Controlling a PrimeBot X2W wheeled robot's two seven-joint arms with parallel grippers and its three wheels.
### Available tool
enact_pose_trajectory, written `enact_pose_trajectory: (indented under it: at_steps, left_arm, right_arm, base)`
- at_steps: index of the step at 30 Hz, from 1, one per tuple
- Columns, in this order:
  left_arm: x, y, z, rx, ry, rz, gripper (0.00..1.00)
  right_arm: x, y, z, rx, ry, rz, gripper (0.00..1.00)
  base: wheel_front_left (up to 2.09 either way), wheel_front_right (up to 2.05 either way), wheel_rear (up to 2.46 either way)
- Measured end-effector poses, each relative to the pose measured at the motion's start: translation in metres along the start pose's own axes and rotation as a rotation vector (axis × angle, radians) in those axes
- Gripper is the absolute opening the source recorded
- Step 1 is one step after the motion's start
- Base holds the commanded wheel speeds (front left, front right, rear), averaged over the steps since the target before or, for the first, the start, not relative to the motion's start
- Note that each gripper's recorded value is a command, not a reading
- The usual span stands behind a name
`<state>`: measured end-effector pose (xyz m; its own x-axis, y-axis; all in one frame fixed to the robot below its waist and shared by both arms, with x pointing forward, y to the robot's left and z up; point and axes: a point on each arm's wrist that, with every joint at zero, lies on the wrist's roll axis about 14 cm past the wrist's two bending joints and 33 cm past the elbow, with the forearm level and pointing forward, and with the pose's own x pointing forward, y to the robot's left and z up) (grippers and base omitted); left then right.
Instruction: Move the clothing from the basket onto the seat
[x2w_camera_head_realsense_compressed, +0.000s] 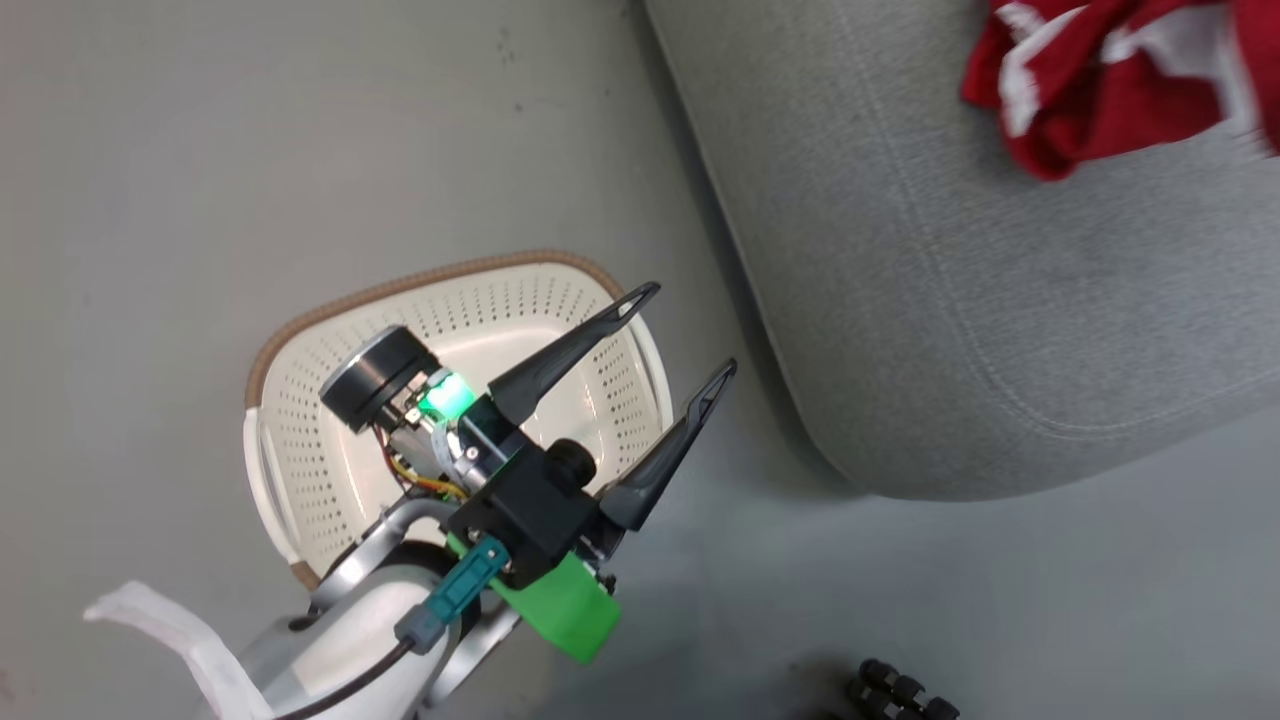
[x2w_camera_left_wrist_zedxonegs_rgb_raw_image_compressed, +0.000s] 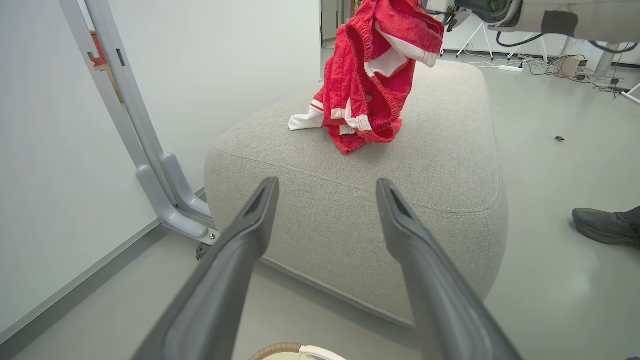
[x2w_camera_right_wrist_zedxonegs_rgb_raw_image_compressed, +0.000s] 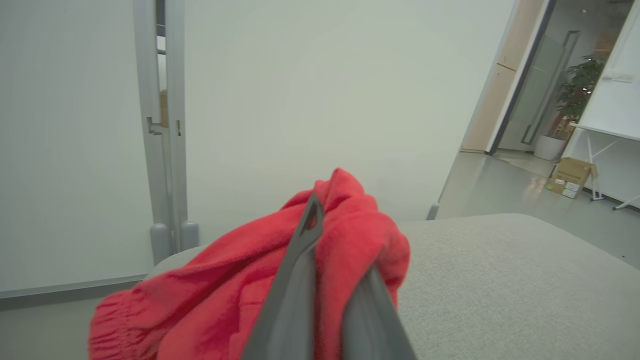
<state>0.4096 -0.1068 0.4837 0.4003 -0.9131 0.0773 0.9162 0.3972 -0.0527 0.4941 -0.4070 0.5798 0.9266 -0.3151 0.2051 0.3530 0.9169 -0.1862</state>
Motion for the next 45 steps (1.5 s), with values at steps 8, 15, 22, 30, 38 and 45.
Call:
enact_pose_trajectory:
  at_steps: [8, 15, 22, 30, 38, 45]
  left_arm:
    - [-0.001, 0.025, -0.03, -0.02, 0.011, 0.013, 1.0]
    - [-0.011, 0.036, -0.063, -0.067, 0.064, 0.041, 1.0]
    - [-0.015, 0.039, -0.067, -0.074, 0.076, 0.057, 1.0]
    - [-0.018, 0.034, -0.051, -0.063, 0.056, 0.088, 1.0]
    - [-0.031, 0.032, -0.031, -0.069, 0.03, 0.188, 1.0]
    - [-0.057, 0.052, -0.012, -0.036, 0.006, 0.372, 1.0]
  right_arm:
    - [0.032, -0.013, -0.07, -0.056, 0.154, -0.073, 0.0]
    - [0.012, 0.01, -0.159, -0.013, 0.36, -0.08, 0.08]
    - [-0.004, 0.012, -0.171, 0.006, 0.382, -0.089, 1.0]
    - [-0.042, 0.004, -0.152, 0.024, 0.36, -0.106, 1.0]
    - [-0.083, 0.02, -0.121, 0.051, 0.309, -0.065, 1.0]
    - [-0.115, 0.066, -0.089, 0.131, 0.251, 0.025, 1.0]
  base:
    - [0.0, 0.0, 0.0]
    - [0.0, 0.0, 0.0]
    - [0.0, 0.0, 0.0]
    - [0.0, 0.0, 0.0]
    - [0.0, 0.0, 0.0]
    - [0.0, 0.0, 0.0]
